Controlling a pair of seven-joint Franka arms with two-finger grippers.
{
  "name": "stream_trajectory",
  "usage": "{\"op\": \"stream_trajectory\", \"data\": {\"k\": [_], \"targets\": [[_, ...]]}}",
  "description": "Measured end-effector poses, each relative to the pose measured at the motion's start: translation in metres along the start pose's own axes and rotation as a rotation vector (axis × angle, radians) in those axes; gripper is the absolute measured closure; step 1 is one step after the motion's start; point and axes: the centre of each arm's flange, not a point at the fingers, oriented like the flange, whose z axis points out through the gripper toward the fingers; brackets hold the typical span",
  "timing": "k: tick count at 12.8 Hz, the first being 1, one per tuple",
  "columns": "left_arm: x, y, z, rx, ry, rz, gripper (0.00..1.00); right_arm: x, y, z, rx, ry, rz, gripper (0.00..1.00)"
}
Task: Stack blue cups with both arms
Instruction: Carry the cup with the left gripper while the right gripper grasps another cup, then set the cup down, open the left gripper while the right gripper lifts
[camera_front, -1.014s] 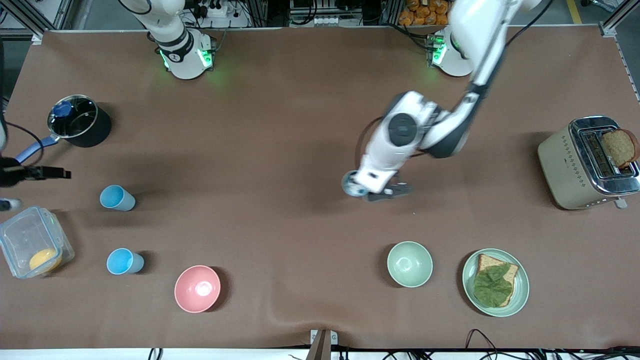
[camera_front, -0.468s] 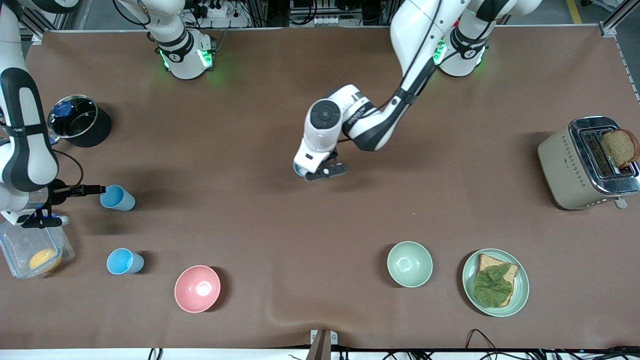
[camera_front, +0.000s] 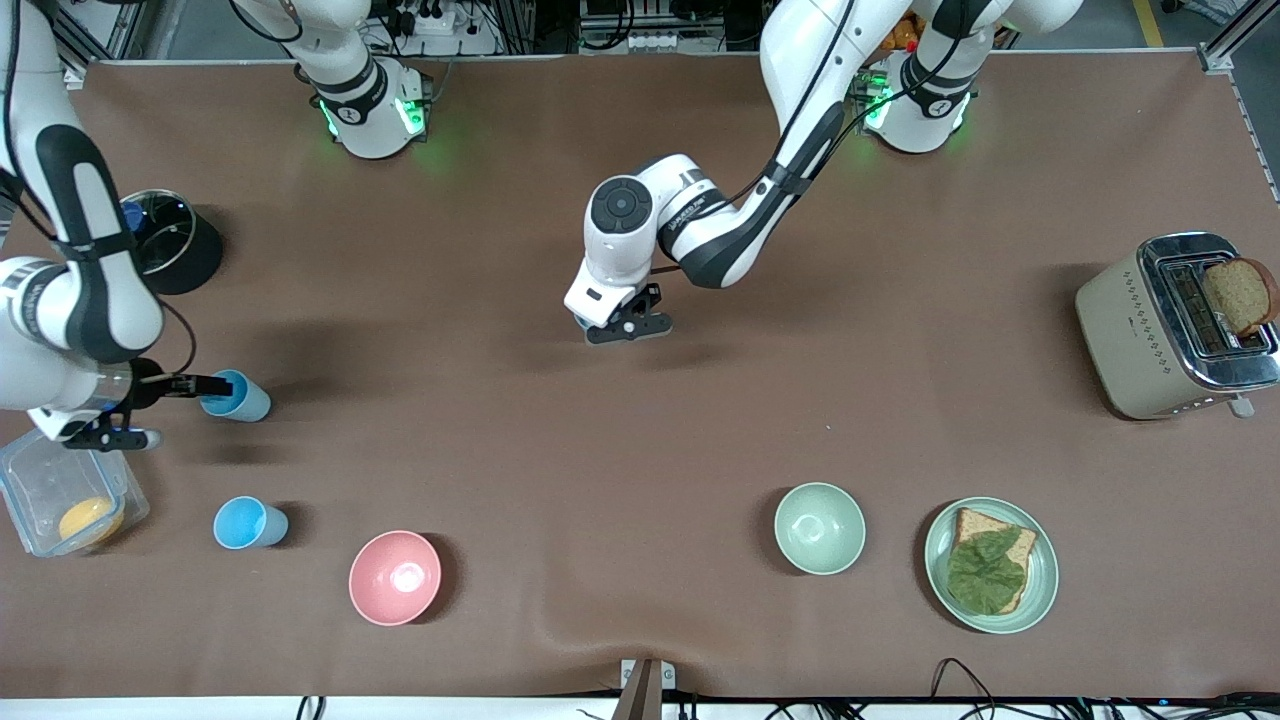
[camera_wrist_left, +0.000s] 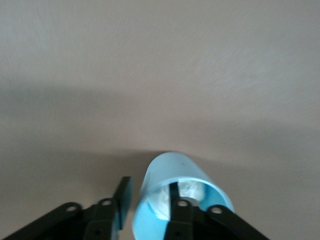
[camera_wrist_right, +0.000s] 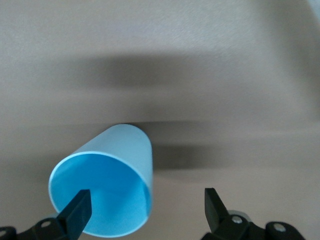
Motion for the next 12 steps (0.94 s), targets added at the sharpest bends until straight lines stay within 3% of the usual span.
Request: {"op": "stream_trajectory", "data": {"k": [2, 5, 7, 10, 12], "targets": [[0.012, 0.004, -0.064, -0.027, 0.041, -0.006, 0.33, -0.005, -0.002, 0.008, -0.003, 0.009, 0.003, 0.00], [0.062, -0.041, -0.190, -0.017, 0.110, -0.098, 0.01, -0.009, -0.001, 0.016, -0.003, 0.009, 0.008, 0.34], [0.107, -0.097, -0.246, 0.024, 0.155, -0.179, 0.00, -0.009, 0.000, 0.016, -0.003, 0.009, 0.010, 0.59], [0.170, -0.180, -0.295, 0.068, 0.203, -0.143, 0.00, -0.012, -0.002, 0.014, 0.003, -0.012, 0.009, 0.93], [0.197, -0.236, -0.318, 0.115, 0.183, -0.110, 0.00, -0.011, -0.022, -0.007, 0.014, -0.055, -0.013, 0.96]]}}
